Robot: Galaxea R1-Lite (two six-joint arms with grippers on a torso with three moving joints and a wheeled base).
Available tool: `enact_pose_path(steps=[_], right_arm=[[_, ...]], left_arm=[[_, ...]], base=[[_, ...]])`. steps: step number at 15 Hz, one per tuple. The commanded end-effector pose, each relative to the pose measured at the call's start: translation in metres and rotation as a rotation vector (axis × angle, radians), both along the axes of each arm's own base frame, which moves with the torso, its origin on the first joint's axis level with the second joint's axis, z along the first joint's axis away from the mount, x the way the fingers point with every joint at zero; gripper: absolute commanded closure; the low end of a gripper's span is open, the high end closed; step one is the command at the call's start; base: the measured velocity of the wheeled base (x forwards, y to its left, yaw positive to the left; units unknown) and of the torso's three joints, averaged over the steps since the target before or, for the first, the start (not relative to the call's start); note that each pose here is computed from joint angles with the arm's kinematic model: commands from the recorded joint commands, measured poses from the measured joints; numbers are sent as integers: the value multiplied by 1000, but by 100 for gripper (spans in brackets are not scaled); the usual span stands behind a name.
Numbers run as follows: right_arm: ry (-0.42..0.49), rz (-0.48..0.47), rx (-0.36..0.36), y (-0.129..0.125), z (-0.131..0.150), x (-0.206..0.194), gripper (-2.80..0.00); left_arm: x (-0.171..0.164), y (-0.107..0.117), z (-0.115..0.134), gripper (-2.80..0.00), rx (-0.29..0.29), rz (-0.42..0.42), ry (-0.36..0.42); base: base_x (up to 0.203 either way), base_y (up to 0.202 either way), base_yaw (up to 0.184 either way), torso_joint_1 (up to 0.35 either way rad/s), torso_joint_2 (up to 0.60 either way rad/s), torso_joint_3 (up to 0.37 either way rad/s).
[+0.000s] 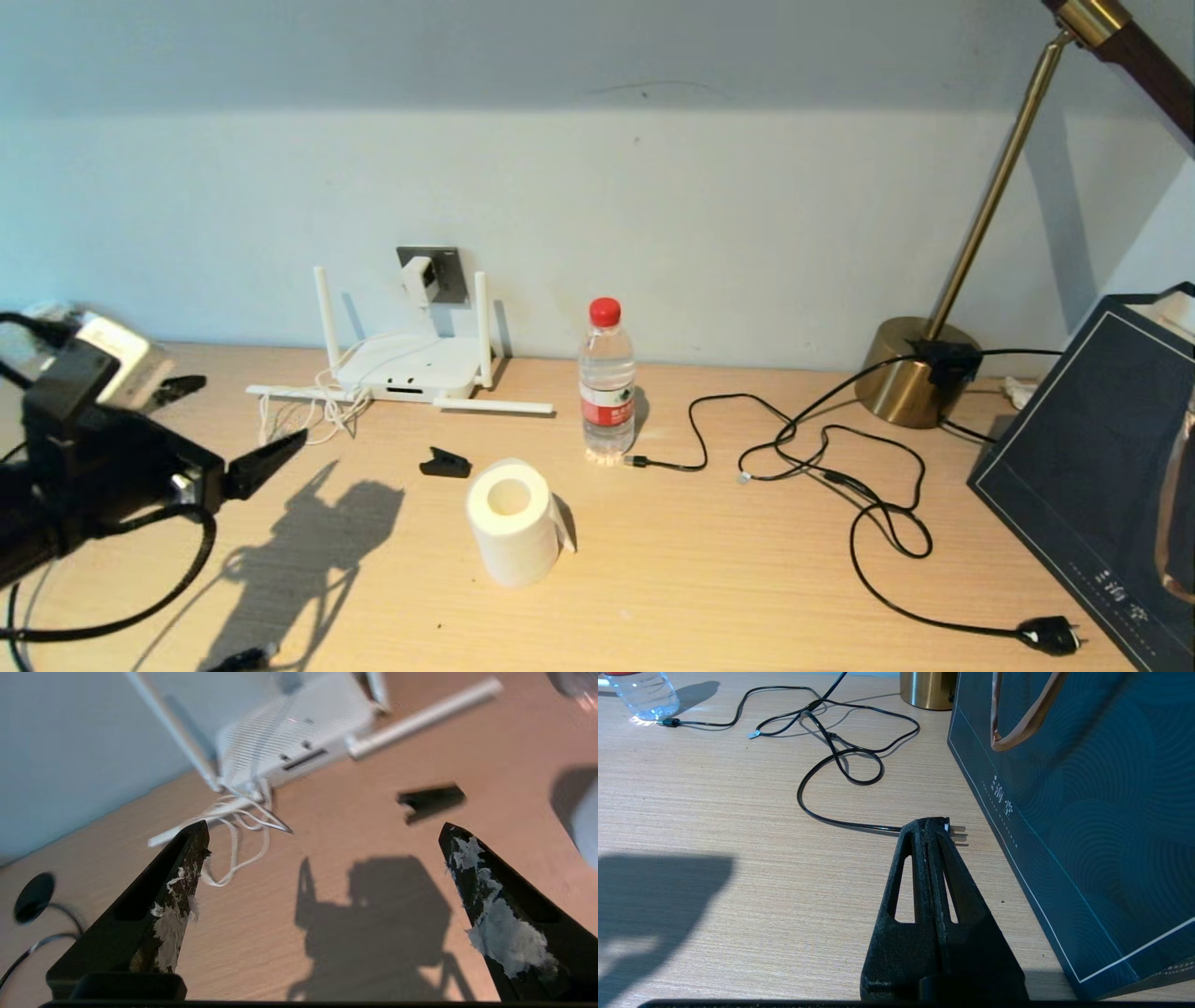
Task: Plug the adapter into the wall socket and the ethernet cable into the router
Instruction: Pick up cable
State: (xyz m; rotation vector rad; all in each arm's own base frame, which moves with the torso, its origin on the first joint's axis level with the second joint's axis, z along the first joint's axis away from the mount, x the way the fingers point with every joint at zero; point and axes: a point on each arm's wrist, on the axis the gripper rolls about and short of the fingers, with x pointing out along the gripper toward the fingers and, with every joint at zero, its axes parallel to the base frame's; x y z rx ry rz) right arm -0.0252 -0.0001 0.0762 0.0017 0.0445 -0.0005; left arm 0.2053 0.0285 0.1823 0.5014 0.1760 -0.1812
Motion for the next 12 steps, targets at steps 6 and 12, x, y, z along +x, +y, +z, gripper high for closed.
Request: enact_pose_path(steps=[6, 12], right_arm=[[0, 0, 0, 0, 0, 0, 0], [0, 0, 0, 0, 0, 0, 0]], left_arm=[[-75, -16, -30, -280, 159, -451, 548], [-58, 8, -19, -280, 533, -626, 662]], base=[[0, 0, 0, 0, 0, 0], [0, 0, 0, 0, 0, 0]])
